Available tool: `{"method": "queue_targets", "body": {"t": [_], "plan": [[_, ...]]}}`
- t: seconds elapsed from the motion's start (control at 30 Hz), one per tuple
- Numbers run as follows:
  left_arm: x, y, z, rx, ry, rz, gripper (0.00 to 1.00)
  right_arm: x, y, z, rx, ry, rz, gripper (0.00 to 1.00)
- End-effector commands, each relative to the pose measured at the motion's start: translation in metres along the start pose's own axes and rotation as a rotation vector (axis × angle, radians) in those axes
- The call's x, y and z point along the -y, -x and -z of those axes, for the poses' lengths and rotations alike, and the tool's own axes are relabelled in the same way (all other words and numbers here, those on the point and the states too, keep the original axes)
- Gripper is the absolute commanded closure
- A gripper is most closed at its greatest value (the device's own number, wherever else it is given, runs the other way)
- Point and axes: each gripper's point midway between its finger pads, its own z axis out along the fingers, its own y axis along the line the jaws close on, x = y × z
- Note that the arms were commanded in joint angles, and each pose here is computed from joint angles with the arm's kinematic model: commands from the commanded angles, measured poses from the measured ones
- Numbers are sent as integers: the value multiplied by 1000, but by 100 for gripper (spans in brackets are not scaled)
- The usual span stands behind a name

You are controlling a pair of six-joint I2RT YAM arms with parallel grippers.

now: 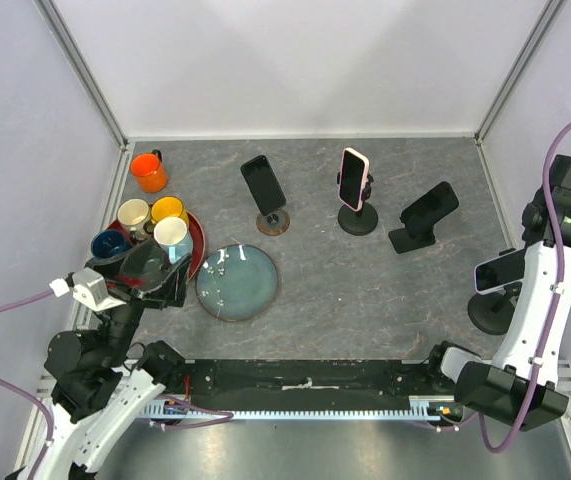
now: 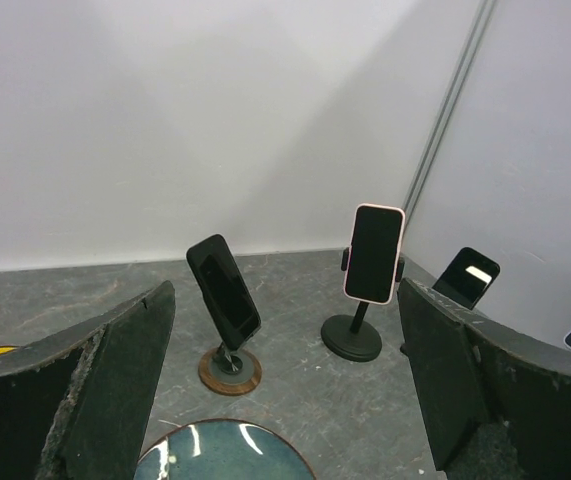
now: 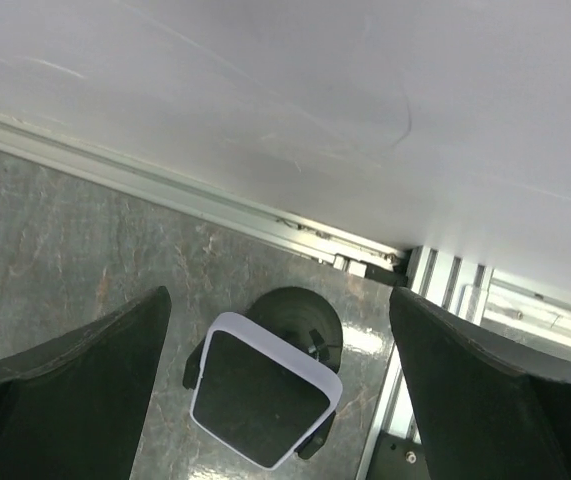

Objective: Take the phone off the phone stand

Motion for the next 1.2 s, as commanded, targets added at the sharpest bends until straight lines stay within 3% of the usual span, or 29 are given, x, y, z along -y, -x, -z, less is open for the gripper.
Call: {"method": "queue_targets", "body": {"t": [0.0,0.53,0.7,0.83,1.17], "plan": [[-2,11,9,51,-7,-13,1,-8,-24,-6,-94,82,-8,2],[6,-9,-5,-28,-41,-27,3,-23,-98,-22,-222,212,31,4],[7,-13,-8,-45,-43,-30,3,-29,-104,-17,-230,266,-2,12],[9,-16,-10,-55,-50,-32,3,-31,-100,-12,-219,290,-27,23],[10,-21,-13,-71,-57,-35,3,-30,-75,2,-145,305,-41,70]]}}
